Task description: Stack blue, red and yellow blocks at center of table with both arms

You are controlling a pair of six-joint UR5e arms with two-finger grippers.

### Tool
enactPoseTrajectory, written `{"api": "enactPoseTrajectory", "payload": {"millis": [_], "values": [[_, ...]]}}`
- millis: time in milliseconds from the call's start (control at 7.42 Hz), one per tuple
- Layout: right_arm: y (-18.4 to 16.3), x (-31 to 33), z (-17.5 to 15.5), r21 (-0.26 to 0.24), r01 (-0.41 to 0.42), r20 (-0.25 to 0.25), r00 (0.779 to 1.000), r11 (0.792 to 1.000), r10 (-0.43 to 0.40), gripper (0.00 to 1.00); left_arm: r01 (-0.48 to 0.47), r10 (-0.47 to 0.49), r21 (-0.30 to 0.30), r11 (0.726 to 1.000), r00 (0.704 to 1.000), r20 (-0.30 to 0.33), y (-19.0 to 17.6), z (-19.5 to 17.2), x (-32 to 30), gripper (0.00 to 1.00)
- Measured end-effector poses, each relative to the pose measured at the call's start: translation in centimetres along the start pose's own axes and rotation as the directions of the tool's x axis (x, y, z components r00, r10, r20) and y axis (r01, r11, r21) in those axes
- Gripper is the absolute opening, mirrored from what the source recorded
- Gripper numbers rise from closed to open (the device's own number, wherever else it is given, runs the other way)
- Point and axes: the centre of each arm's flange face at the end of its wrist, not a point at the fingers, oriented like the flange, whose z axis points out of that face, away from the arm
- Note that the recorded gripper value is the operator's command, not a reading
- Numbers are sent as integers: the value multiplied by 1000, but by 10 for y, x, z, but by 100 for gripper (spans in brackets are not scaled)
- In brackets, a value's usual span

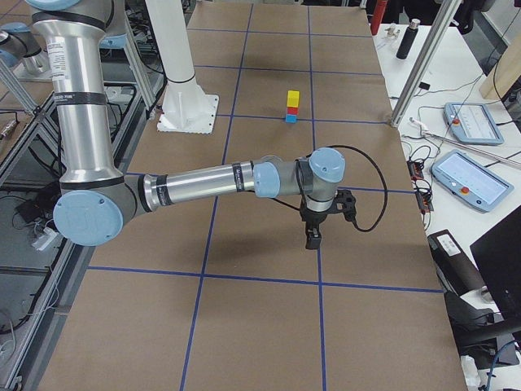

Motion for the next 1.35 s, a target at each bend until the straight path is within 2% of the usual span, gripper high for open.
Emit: {"api": "enactPoseTrajectory", "payload": {"millis": [404,943,1347], "values": [[1,1,1,0,-1,0,1000,1000,1,100,9,-9,-7,1000,1000,1,1,4,-4,99],[1,1,1,0,-1,0,1000,1000,1,100,100,-100,-24,995,995,1,18,13,-20,99],[1,1,1,1,0,0,1000,1000,0,100,85,-85,-8,996,996,0,18,7,-13,99]]}}
